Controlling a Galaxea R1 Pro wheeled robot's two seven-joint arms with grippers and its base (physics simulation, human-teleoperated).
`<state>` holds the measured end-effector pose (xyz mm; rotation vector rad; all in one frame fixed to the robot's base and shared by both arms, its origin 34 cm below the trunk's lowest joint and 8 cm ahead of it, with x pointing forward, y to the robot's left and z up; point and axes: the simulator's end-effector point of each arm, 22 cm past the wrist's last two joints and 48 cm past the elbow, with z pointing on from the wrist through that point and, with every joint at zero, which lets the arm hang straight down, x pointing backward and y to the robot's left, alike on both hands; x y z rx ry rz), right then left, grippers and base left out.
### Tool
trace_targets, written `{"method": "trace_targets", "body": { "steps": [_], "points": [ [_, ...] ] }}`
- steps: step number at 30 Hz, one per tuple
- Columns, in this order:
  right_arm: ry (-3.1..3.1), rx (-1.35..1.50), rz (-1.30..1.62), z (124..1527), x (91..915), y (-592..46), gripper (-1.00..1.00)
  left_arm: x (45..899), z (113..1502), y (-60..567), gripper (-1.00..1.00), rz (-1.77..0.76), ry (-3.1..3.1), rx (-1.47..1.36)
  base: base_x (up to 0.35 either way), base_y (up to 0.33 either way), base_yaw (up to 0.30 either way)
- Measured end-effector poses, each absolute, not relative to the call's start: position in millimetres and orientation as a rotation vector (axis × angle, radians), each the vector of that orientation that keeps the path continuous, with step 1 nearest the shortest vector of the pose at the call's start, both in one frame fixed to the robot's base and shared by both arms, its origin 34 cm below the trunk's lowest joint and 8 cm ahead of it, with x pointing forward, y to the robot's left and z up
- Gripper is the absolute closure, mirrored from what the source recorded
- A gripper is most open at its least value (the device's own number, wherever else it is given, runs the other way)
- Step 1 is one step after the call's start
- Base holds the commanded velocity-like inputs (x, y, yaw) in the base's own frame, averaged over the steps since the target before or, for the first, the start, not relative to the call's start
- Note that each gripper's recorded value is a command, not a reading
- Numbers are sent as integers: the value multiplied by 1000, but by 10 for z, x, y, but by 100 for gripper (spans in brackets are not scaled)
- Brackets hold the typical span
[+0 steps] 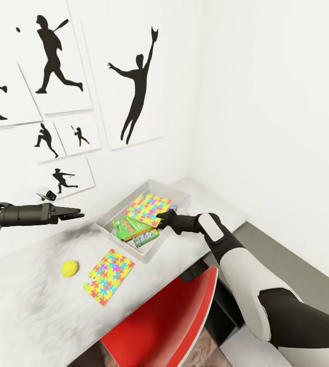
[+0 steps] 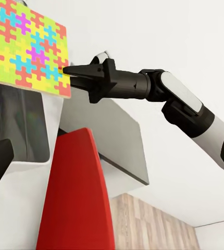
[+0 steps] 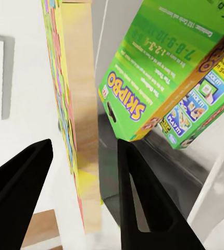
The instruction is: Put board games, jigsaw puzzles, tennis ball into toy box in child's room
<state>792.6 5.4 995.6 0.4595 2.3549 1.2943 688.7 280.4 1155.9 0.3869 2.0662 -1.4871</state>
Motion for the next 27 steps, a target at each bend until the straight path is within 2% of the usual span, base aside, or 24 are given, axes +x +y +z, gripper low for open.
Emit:
{"method": "trace_targets", "body": {
  "steps": [27],
  "points": [
    [2316, 442, 1297, 10064, 8020, 46, 100, 6905, 11492, 2806, -100, -1493, 2074, 379, 0, 0, 0]
  ]
}}
